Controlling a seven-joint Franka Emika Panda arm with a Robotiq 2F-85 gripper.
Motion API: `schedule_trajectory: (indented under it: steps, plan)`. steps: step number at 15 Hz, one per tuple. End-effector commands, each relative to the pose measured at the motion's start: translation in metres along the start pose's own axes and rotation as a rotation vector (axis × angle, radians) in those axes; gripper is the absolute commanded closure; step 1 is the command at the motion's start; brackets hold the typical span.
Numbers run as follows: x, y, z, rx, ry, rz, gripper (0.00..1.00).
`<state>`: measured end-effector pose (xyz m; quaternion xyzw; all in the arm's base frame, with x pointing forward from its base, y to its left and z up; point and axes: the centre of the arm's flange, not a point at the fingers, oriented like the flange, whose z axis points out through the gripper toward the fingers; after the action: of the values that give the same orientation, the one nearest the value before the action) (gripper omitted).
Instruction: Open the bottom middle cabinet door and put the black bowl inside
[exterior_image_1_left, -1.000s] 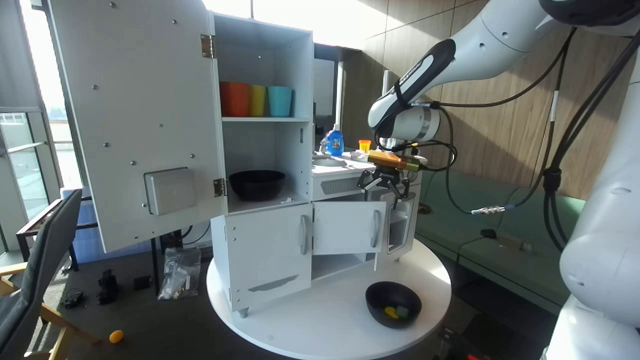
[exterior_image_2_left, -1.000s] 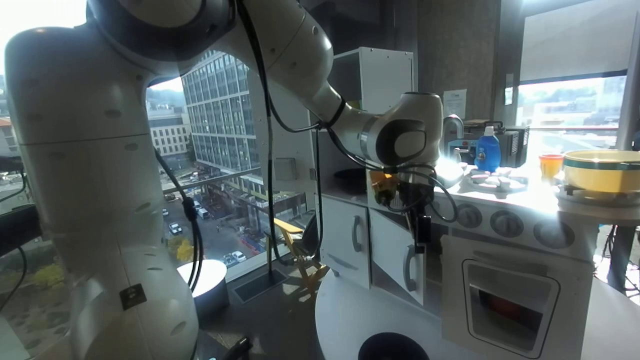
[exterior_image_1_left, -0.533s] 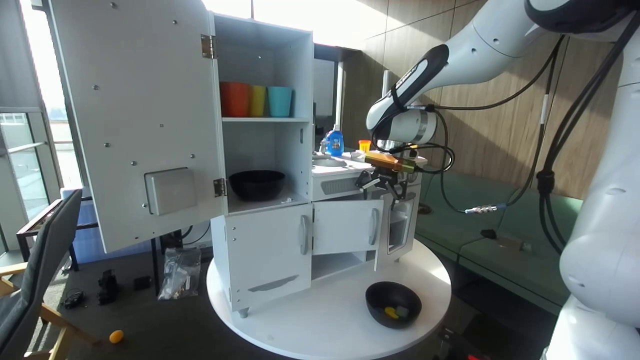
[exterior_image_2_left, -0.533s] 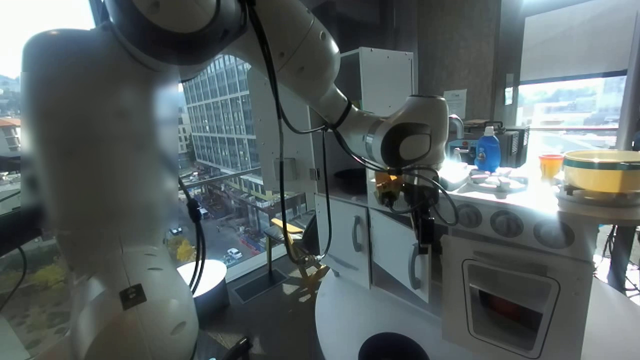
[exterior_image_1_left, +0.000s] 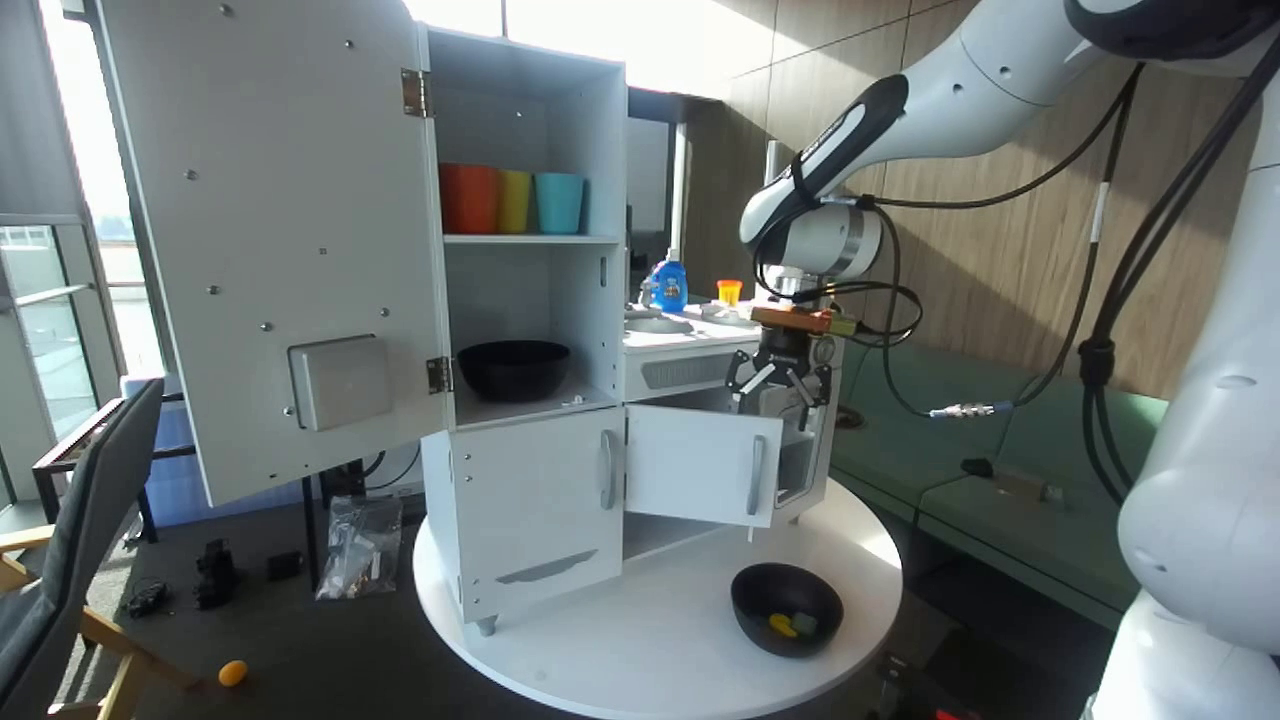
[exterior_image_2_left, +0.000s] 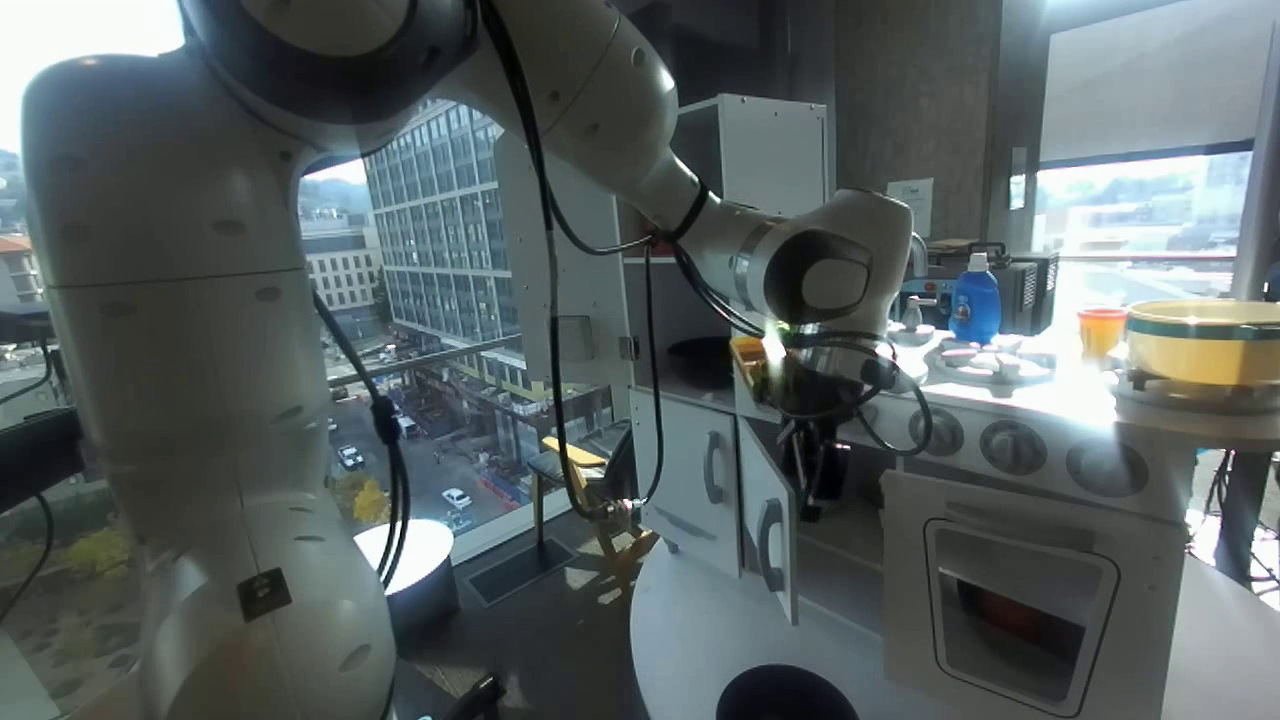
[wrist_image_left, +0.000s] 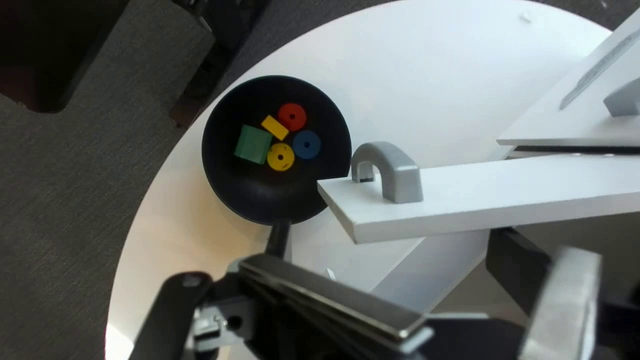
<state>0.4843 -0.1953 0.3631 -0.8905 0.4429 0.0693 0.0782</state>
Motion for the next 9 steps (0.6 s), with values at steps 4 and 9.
schedule_trajectory:
  steps: [4, 9]
  plan:
    - [-0.064, 0.016, -0.008, -0.036, -0.158, -0.336, 0.0]
    - [-0.127, -0.014, 0.009, -0.074, -0.157, -0.579, 0.0]
